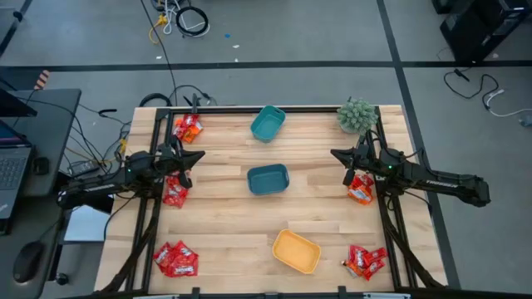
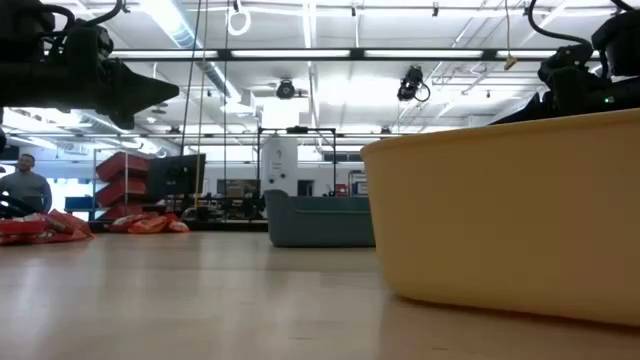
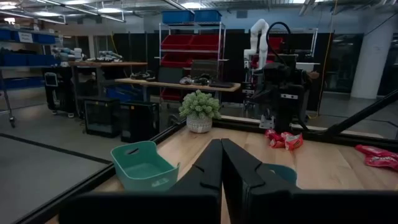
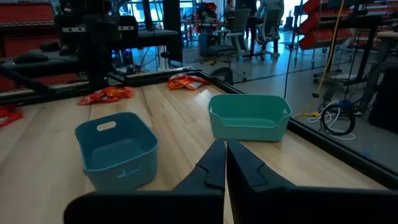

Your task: Sort candy

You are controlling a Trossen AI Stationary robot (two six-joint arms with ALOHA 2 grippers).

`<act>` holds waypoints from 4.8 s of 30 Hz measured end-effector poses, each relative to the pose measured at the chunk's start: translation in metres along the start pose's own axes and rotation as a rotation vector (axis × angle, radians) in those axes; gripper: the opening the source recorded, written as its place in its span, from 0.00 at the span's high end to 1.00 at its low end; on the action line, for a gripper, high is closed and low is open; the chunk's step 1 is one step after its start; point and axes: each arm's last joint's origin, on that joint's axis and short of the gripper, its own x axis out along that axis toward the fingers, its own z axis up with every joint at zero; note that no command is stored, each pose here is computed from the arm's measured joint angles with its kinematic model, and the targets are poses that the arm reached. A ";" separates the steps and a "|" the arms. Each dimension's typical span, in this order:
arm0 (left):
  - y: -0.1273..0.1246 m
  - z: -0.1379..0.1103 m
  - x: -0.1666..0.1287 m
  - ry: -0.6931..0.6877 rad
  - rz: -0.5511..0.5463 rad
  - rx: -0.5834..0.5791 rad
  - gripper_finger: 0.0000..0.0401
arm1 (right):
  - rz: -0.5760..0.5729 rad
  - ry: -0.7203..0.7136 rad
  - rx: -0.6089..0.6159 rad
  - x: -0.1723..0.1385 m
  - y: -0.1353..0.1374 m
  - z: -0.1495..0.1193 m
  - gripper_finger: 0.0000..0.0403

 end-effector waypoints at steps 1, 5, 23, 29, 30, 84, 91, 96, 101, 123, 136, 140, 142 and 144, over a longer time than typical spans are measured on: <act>0.000 0.000 0.000 -0.001 0.000 0.000 0.99 | 0.000 0.000 0.000 0.000 0.000 0.000 0.99; 0.000 0.000 0.000 -0.001 0.000 0.000 0.99 | 0.000 0.000 0.000 0.000 0.000 0.000 0.99; 0.000 0.000 0.000 -0.001 0.000 0.000 0.99 | 0.000 0.000 0.000 0.000 0.000 0.000 0.99; 0.000 0.000 0.000 0.000 0.000 0.000 0.99 | 0.000 0.000 0.000 0.000 0.000 0.000 0.99; 0.000 0.000 0.000 -0.001 0.000 0.000 0.99 | 0.000 0.000 0.000 0.000 0.000 0.000 0.99; 0.049 0.061 0.105 0.973 0.449 -0.126 1.00 | 0.000 -0.001 0.000 0.000 0.000 0.000 0.99; 0.095 0.049 0.113 1.187 0.621 -0.176 0.99 | 0.000 -0.001 0.000 0.000 0.000 0.000 0.99; 0.115 0.038 0.118 1.309 0.644 -0.161 0.96 | 0.000 -0.001 0.000 0.000 0.000 0.000 0.99; 0.123 0.022 0.121 1.454 0.600 -0.130 0.92 | 0.000 -0.001 0.000 0.000 0.000 0.000 0.99; 0.140 -0.007 0.127 1.610 0.641 0.041 0.51 | 0.000 -0.001 0.000 0.000 0.000 0.000 0.99; 0.166 -0.030 0.130 1.623 0.639 -0.057 0.48 | 0.000 -0.001 0.000 0.000 0.000 0.000 0.99; 0.167 -0.031 0.130 1.632 0.649 -0.047 0.52 | 0.000 -0.001 0.000 0.000 0.000 0.000 0.99; 0.167 -0.031 0.130 1.634 0.649 -0.045 0.58 | 0.000 0.000 0.000 0.000 0.000 0.000 0.99; 0.167 -0.031 0.130 1.639 0.645 -0.044 0.67 | 0.000 -0.001 0.000 0.000 0.000 0.000 0.99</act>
